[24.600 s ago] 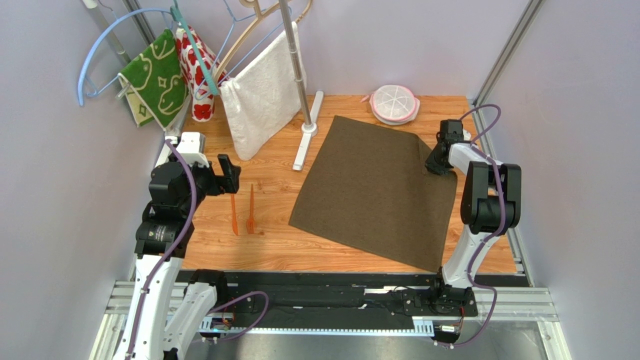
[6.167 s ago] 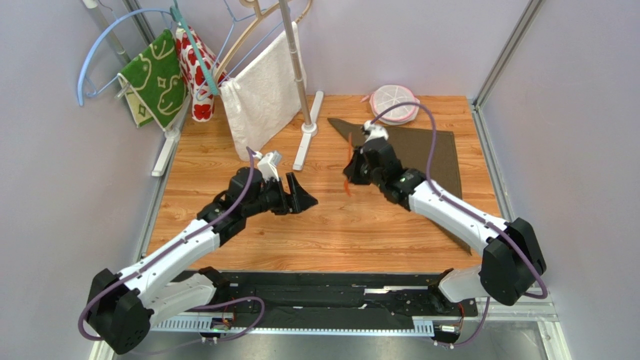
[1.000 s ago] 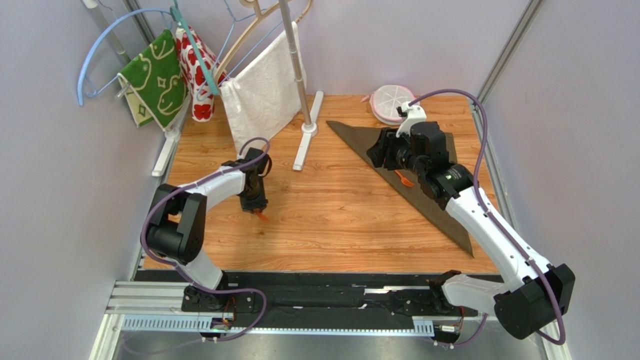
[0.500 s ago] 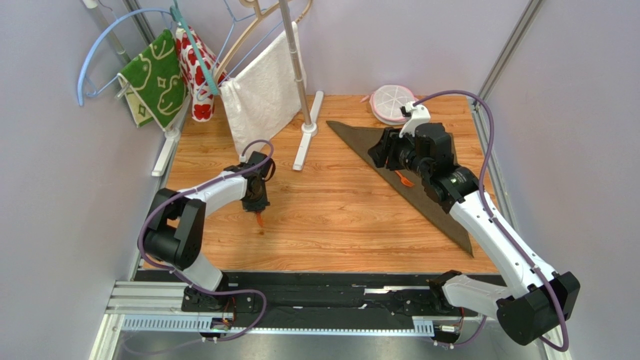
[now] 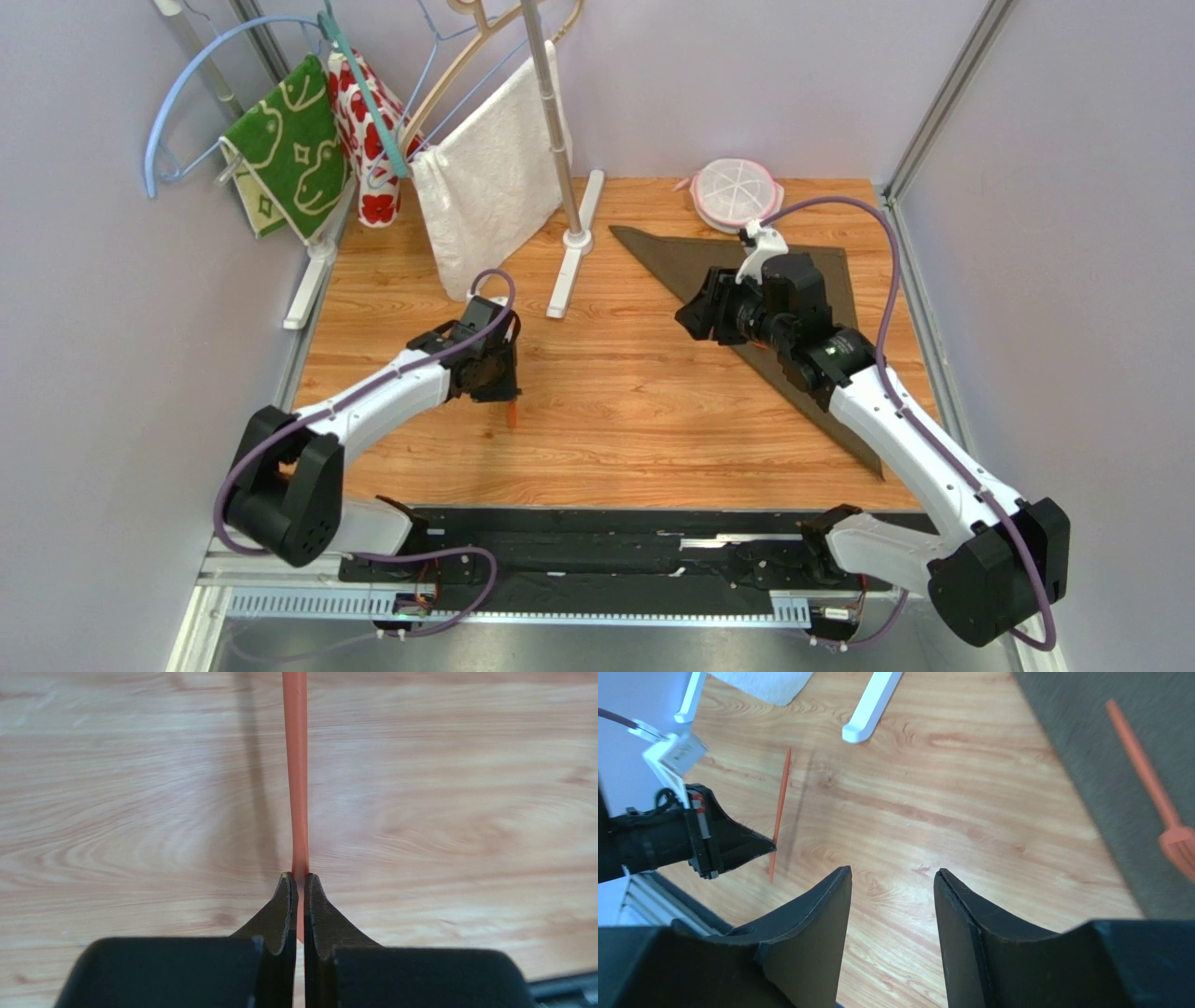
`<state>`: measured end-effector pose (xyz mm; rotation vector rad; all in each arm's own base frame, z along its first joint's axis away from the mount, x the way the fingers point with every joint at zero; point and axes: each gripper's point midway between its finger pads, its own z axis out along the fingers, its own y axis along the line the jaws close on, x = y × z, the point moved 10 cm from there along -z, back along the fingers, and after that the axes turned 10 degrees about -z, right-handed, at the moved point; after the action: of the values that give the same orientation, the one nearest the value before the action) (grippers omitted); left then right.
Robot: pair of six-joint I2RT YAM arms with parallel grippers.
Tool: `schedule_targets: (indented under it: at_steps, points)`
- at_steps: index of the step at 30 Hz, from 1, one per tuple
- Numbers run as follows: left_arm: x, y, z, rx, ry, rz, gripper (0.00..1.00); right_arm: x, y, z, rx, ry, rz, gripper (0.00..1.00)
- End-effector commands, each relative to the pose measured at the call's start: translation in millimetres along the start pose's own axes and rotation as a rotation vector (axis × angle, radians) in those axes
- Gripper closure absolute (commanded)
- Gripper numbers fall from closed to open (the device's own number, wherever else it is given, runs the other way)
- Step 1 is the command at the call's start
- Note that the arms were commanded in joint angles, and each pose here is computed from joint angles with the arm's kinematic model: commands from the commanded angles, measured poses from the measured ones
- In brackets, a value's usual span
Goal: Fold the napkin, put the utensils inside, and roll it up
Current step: Grab a utensil with the left arm, then pass the utensil from the left arm to the right, then place the utensil onto the napkin
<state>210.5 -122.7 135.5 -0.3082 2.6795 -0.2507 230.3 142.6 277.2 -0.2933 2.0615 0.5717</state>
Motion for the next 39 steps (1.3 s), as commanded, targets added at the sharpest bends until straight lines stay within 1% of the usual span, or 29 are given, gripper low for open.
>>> schedule_targets:
  at_steps: [1, 2, 5, 6, 7, 9, 10, 13, 20, 27, 30, 33, 34, 36, 37, 39]
  points:
    - [-2, -32, -25, 0.295, -0.052, 0.043, 1.0, 13, 16, 19, -0.18, -0.008, 0.173, 0.49]
    - [0, -36, -28, 0.332, -0.05, 0.049, 1.0, 19, 19, 24, -0.199, 0.007, 0.227, 0.49]
    - [5, -52, -40, 0.448, -0.061, 0.054, 1.0, 22, 29, 38, -0.254, 0.008, 0.299, 0.5]
    - [6, -55, -44, 0.48, -0.071, 0.05, 1.0, 21, 32, 42, -0.277, -0.018, 0.305, 0.5]
    - [7, -62, -48, 0.535, -0.08, 0.033, 1.0, 24, 33, 47, -0.287, -0.006, 0.318, 0.5]
    - [11, -67, -52, 0.58, -0.086, 0.019, 1.0, 21, 38, 51, -0.314, -0.012, 0.344, 0.5]
    - [13, -73, -55, 0.608, -0.085, 0.012, 1.0, 25, 41, 57, -0.331, 0.013, 0.349, 0.5]
    - [17, -83, -59, 0.638, -0.077, 0.016, 1.0, 24, 52, 62, -0.365, 0.015, 0.348, 0.5]
    - [23, -95, -65, 0.703, -0.058, 0.013, 1.0, 37, 68, 80, -0.389, 0.075, 0.331, 0.5]
    - [28, -99, -67, 0.728, -0.045, 0.018, 1.0, 43, 80, 82, -0.409, 0.093, 0.297, 0.51]
    - [30, -102, -70, 0.742, -0.048, 0.028, 1.0, 44, 82, 84, -0.405, 0.1, 0.287, 0.53]
    - [30, -103, -72, 0.748, -0.054, 0.035, 1.0, 49, 83, 88, -0.404, 0.121, 0.287, 0.64]
    - [31, -103, -72, 0.75, -0.052, 0.037, 1.0, 50, 83, 89, -0.398, 0.122, 0.289, 0.74]
    - [32, -102, -72, 0.749, -0.048, 0.045, 1.0, 50, 83, 89, -0.39, 0.117, 0.288, 0.88]
    - [32, -102, -73, 0.748, -0.046, 0.047, 0.99, 48, 82, 88, -0.372, 0.104, 0.283, 1.0]
    - [31, -101, -76, 0.748, -0.054, 0.059, 0.85, 48, 79, 87, -0.339, 0.108, 0.255, 1.0]
